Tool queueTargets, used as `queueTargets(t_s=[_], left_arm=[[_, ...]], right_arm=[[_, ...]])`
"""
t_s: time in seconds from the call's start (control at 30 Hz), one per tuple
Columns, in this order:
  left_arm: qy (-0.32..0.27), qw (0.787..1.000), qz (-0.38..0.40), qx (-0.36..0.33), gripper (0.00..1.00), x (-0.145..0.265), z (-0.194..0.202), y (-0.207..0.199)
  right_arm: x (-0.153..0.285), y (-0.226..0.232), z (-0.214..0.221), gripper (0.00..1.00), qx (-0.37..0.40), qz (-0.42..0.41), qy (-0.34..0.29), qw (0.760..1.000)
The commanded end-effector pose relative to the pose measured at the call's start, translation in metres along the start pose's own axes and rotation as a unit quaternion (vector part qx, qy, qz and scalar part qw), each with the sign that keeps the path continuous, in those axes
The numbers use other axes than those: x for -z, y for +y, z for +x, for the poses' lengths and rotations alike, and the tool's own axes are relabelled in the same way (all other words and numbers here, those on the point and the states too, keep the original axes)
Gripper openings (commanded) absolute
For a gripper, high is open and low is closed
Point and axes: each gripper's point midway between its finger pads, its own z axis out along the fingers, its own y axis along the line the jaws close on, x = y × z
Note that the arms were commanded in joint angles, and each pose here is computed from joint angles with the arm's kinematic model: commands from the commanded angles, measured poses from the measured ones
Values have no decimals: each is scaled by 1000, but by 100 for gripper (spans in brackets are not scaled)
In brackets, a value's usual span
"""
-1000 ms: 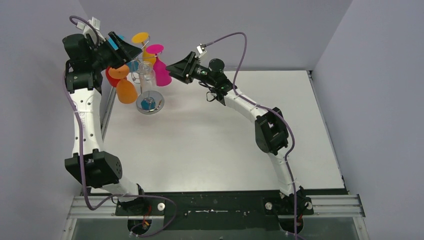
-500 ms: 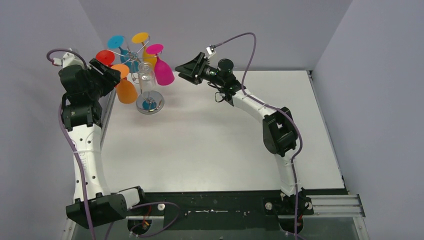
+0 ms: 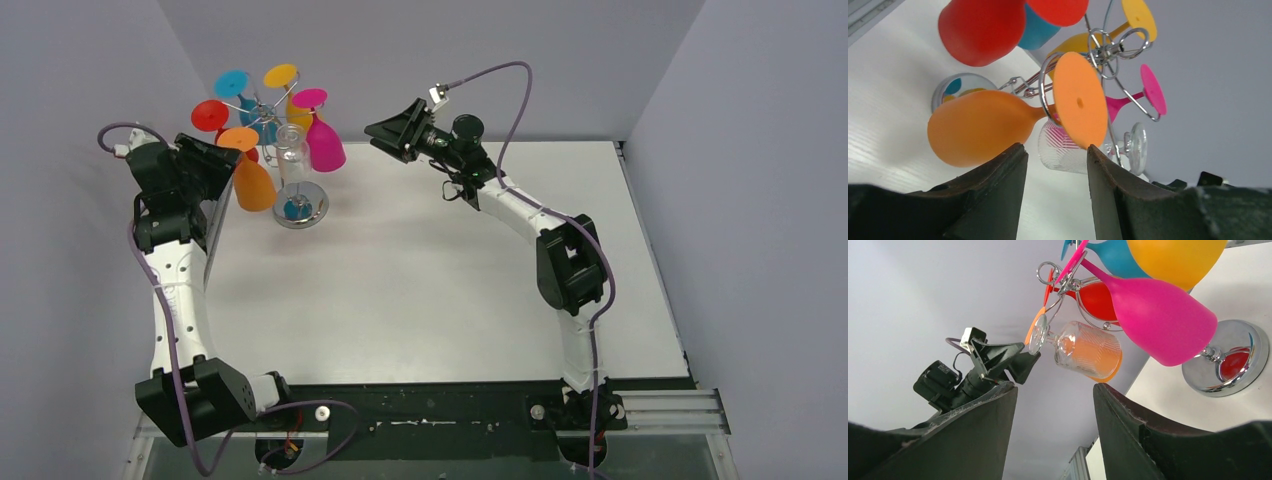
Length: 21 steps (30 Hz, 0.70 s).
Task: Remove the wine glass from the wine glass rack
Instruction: Pick up the wine glass from the wine rack.
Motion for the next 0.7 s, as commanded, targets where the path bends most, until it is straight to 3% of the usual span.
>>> queueTargets(t_s=[0.0, 0.4, 0.67], left_arm=[[-23, 995, 90, 23, 44, -1, -19, -36], [-21, 993, 105, 55, 42, -5, -23, -35], [-28, 992, 103, 60, 32, -11, -26, -31]], right_arm=[[12, 58, -16, 58, 44, -59, -19, 997], [15, 53, -16, 58, 36, -58, -24, 997], [20, 53, -20, 58, 38, -56, -30, 997]])
